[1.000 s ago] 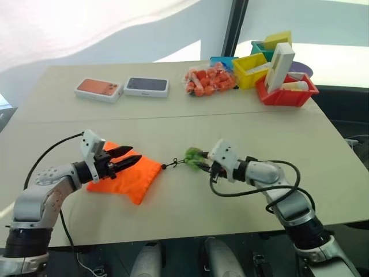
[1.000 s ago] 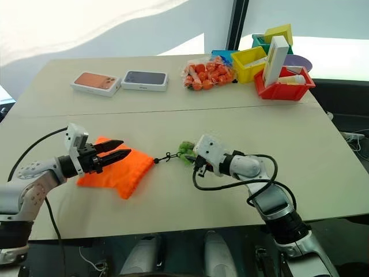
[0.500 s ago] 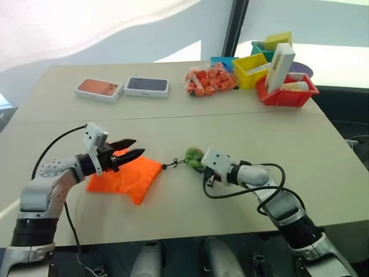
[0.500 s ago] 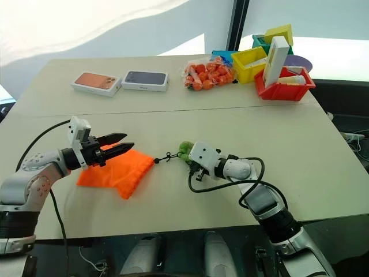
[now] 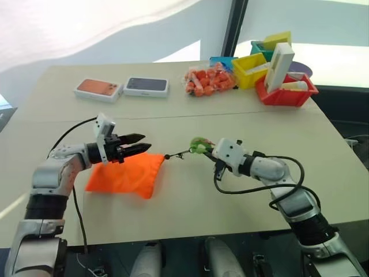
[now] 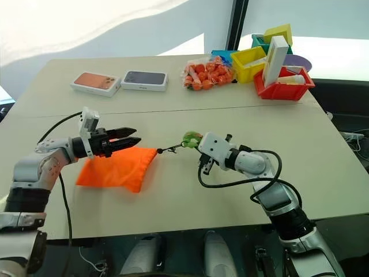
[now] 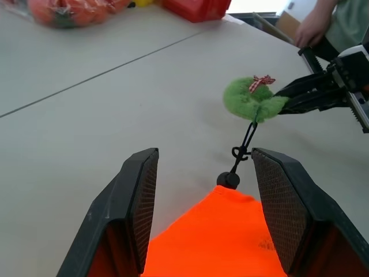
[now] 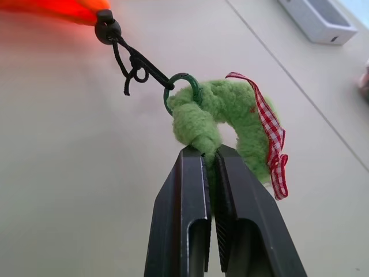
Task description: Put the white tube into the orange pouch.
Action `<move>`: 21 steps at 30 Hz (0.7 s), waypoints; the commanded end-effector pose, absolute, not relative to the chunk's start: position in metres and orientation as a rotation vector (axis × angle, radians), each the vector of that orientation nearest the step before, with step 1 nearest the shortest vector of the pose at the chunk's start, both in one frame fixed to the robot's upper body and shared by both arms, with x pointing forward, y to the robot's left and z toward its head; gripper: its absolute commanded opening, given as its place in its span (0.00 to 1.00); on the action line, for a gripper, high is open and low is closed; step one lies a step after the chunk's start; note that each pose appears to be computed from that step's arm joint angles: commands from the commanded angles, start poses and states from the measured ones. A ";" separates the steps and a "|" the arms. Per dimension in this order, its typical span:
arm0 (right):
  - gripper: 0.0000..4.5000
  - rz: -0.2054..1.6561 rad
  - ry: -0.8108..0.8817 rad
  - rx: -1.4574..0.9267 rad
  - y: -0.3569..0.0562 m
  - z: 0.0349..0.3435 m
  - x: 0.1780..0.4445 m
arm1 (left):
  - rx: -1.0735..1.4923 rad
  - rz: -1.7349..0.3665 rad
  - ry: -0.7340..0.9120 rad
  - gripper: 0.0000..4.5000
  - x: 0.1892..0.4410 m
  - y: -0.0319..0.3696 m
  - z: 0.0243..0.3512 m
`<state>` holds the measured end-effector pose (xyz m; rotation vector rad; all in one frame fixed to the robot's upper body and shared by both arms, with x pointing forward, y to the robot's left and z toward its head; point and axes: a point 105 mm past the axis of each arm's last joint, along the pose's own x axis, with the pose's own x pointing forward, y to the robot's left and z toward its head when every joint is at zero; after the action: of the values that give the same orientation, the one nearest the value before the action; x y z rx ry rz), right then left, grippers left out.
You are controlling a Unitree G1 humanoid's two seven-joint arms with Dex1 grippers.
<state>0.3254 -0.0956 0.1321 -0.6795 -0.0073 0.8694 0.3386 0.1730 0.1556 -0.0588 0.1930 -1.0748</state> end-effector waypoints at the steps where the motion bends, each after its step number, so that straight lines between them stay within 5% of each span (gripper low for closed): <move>1: 0.01 0.845 -0.141 -0.733 -0.093 0.159 0.328 | -0.064 -1.142 0.226 0.61 0.348 0.167 0.159; 21: 0.01 0.940 -0.377 -0.799 -0.068 0.181 0.310 | -0.160 -1.424 0.466 0.61 0.348 0.141 0.143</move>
<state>0.3163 -0.0756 0.1624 -0.7942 -0.2859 0.9299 0.3478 0.1430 0.1354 -0.1825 0.4766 -1.3963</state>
